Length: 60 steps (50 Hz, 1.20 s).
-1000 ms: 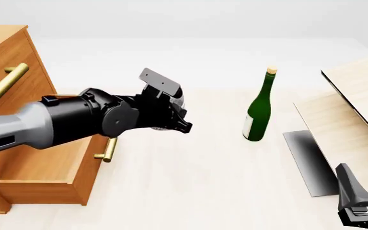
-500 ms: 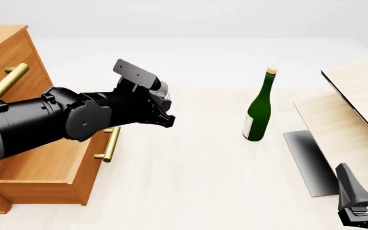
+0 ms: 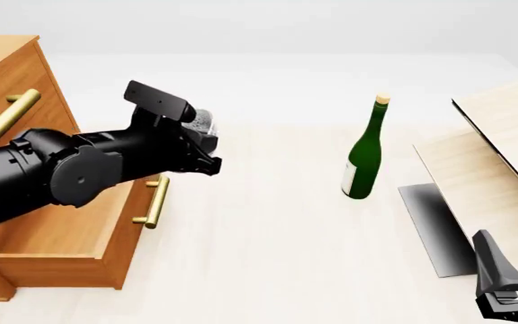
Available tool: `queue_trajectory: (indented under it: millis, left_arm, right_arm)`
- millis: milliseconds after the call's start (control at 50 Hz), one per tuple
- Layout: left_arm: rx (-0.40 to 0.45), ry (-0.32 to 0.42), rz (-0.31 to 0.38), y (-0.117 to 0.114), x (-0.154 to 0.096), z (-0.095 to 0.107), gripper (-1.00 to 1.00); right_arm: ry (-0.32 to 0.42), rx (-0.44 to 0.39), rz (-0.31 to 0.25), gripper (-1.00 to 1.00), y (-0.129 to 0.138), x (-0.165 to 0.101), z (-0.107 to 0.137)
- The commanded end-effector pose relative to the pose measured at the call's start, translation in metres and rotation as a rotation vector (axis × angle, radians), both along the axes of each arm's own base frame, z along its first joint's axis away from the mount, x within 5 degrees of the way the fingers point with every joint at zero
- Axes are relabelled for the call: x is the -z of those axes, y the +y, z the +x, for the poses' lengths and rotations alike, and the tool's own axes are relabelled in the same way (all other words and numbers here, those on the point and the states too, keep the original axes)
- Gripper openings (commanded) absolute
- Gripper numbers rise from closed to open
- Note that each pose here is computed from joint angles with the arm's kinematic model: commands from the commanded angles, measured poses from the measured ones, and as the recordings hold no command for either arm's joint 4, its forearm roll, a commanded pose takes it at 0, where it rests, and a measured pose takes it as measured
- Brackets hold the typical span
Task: Put the bowl in the bottom drawer of the cabinet.
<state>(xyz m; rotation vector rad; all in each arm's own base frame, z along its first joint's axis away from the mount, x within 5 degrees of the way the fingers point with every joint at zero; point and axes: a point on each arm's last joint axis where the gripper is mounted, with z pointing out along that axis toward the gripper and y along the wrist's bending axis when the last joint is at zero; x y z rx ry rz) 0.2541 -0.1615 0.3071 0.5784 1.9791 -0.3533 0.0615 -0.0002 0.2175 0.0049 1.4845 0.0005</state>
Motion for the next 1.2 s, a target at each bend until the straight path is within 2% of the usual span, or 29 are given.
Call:
queue_trajectory:
  millis: [20, 300, 360, 460, 1000, 1200]
  left_arm:
    - [-0.05, -0.034, -0.004, 0.02, -0.009, -0.002, -1.0]
    - [-0.138, -0.044, -0.033, 0.043, -0.013, 0.002, -1.0]
    - [-0.172, -0.038, -0.059, 0.05, -0.015, 0.002, -1.0]
    - [-0.199, -0.042, -0.058, 0.058, -0.014, 0.002, -1.0]
    - [-0.328, -0.032, -0.118, 0.092, -0.014, -0.013, -1.0]
    - [-0.375, -0.025, -0.149, 0.101, -0.005, -0.018, -1.0]
  right_arm:
    - [0.0, 0.0, 0.0, 1.0, 0.0, 0.0, 0.0]
    - [0.0, 0.0, 0.0, 1.0, 0.0, 0.0, 0.0]
    - [0.0, 0.0, 0.0, 1.0, 0.0, 0.0, 0.0]
    - [0.0, 0.0, 0.0, 1.0, 0.0, 0.0, 0.0]
    - [0.0, 0.0, 0.0, 1.0, 0.0, 0.0, 0.0]
    - [0.0, 0.0, 0.0, 1.0, 0.0, 0.0, 0.0]
